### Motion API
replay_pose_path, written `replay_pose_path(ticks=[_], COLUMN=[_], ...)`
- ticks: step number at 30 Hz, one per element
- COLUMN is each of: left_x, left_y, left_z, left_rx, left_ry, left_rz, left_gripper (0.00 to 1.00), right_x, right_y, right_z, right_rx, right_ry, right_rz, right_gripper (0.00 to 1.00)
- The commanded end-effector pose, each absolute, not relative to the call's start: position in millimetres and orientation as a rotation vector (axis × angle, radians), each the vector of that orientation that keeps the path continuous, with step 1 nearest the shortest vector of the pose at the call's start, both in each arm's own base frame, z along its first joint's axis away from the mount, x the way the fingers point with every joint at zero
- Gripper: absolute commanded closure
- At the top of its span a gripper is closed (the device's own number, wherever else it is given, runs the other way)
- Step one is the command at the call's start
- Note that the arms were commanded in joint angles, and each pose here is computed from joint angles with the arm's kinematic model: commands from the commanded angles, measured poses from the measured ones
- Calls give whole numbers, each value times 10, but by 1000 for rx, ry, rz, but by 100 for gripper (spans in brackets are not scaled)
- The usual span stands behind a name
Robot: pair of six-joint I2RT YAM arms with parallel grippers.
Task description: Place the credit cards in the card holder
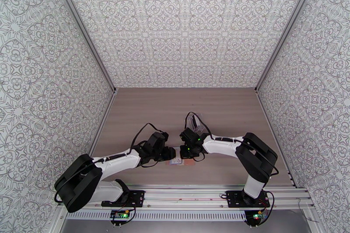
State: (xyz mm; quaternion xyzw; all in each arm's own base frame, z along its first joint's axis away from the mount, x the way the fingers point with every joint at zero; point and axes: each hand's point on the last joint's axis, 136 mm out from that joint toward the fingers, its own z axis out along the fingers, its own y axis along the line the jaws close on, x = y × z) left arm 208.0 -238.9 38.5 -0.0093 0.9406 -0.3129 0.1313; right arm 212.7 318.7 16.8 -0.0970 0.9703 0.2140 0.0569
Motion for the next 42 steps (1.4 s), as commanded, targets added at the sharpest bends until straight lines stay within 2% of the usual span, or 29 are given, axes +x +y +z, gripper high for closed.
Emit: replay_pose_path(ticks=[1,22,42], left_x=[2116,2114,2108], left_y=[-2478,-2325,-2452], left_z=[468,395,474], left_rx=[-4,-30,16], left_ry=[2717,2740,2721], left_rz=[-926,-808,-848], left_gripper=[61,61,61], right_x=[2054,2051,2044], right_y=[3094,3080,3074], right_z=[13,4,-9], right_rx=[-293,-286,-283], right_ry=[2983,2982,2983], right_rz=[585,584,586], right_gripper=[89,89,89])
